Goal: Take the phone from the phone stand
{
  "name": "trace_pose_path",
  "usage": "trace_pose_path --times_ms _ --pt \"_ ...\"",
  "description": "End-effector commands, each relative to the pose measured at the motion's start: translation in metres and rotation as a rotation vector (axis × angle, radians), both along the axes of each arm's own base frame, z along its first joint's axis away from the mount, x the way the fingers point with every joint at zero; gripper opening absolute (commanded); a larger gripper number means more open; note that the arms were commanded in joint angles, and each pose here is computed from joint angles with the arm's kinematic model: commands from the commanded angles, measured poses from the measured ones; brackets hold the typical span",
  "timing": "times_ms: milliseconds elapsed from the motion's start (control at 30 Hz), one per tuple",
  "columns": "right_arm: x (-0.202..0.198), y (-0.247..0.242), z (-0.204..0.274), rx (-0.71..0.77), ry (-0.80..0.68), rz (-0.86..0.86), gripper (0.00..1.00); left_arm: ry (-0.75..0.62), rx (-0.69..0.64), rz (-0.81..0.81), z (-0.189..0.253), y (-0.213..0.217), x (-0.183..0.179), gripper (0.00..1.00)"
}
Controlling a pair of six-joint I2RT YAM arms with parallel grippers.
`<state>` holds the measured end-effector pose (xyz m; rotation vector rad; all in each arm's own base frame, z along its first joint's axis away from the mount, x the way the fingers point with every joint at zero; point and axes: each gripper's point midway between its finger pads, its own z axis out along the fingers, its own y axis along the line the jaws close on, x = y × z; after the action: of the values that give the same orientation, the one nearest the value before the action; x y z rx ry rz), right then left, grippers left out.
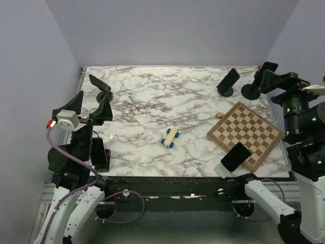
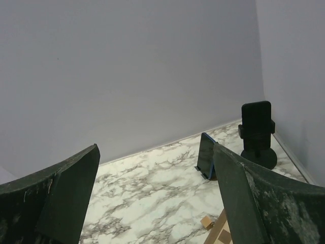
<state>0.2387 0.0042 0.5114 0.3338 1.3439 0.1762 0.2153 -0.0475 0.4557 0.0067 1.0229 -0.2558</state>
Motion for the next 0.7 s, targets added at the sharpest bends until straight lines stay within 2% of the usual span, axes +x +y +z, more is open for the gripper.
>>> trace_pose_path --times_ms 0,233,467,667 --pt "-0.005 -0.015 -0.009 0.029 0.043 -0.079 1.00 -0.004 0.002 0.013 0.005 0.001 0.001 0.99" --pt "0.006 -0.019 -0.026 0.024 0.127 -0.119 1.00 0.011 0.008 0.006 0.003 -0.002 0.004 0.99" --pt "0.023 0.002 -0.048 0.050 0.190 -0.031 1.00 0.027 0.001 0.020 0.002 0.001 0.006 0.98" --pt "0.056 0.042 -0.084 0.093 0.361 0.125 1.00 0.028 -0.007 0.030 0.002 0.003 0.005 0.98"
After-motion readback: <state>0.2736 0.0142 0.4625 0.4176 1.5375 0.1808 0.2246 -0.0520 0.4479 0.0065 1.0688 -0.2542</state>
